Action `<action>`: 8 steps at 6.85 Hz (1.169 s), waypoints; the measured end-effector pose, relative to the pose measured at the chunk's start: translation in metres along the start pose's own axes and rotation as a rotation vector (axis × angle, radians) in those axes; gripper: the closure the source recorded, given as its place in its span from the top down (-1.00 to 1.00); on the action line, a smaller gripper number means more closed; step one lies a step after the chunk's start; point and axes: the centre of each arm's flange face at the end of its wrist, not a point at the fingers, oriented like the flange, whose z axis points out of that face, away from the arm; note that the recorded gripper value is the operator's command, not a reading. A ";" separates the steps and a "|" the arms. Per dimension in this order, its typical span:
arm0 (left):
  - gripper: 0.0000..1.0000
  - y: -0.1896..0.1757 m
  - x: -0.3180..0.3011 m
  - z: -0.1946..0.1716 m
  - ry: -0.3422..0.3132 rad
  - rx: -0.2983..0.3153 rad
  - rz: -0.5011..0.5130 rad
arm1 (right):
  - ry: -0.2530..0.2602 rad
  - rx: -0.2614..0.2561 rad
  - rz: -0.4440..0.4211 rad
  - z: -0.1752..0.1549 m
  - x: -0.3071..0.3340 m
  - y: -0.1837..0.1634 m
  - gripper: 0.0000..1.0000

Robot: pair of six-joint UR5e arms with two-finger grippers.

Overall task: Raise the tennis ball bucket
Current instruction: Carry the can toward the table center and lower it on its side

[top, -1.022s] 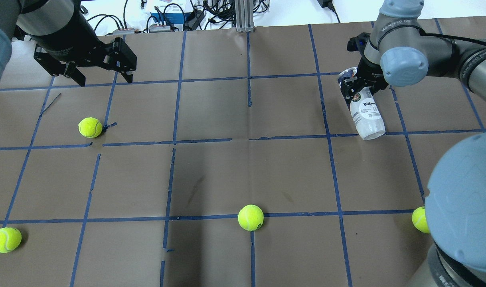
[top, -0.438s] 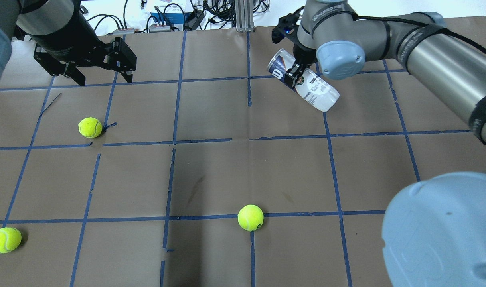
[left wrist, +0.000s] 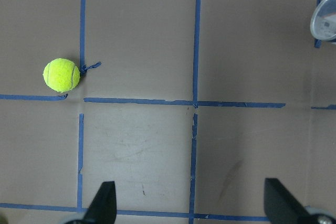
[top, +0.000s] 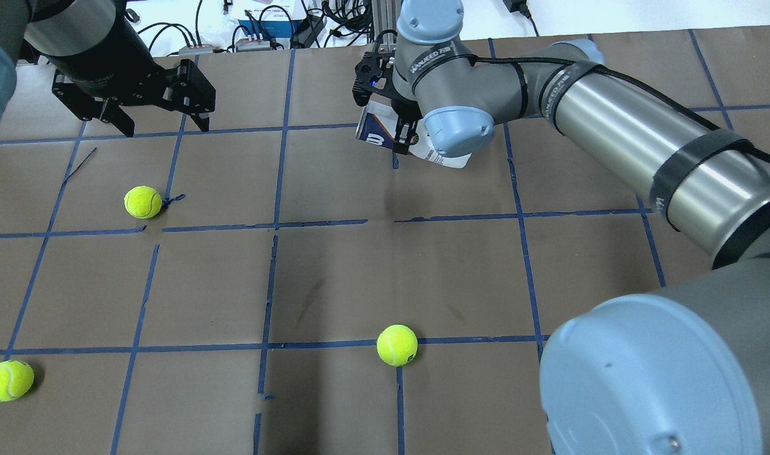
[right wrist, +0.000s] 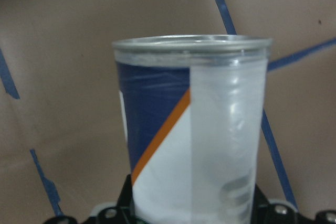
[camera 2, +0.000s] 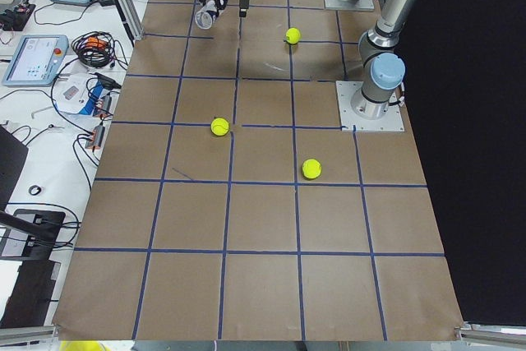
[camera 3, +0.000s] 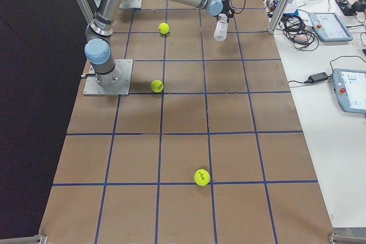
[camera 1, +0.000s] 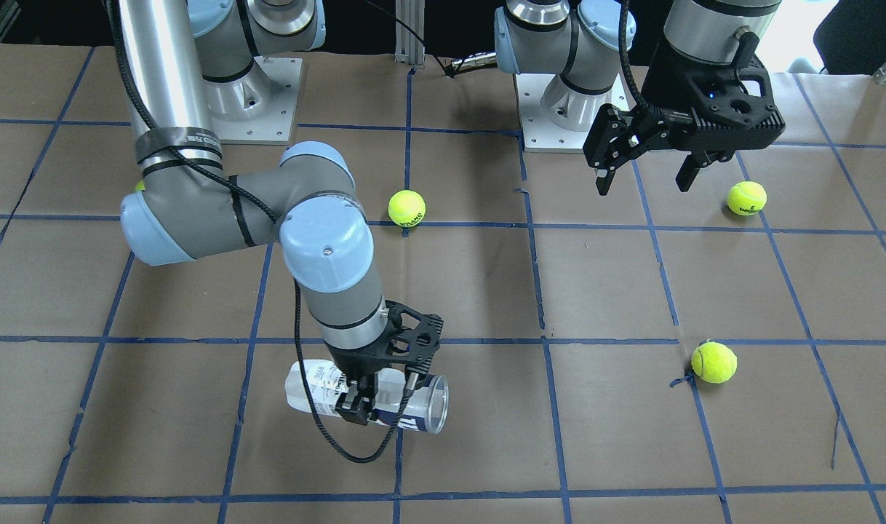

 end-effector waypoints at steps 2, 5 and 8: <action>1.00 0.000 0.000 0.000 0.000 0.000 0.000 | 0.012 -0.013 -0.106 0.024 -0.008 -0.021 0.36; 1.00 0.000 0.000 -0.001 -0.001 0.001 0.000 | -0.011 -0.026 -0.146 0.058 -0.015 -0.021 1.00; 1.00 -0.025 -0.002 0.018 0.021 0.000 0.077 | -0.009 -0.009 -0.147 0.057 -0.012 -0.020 1.00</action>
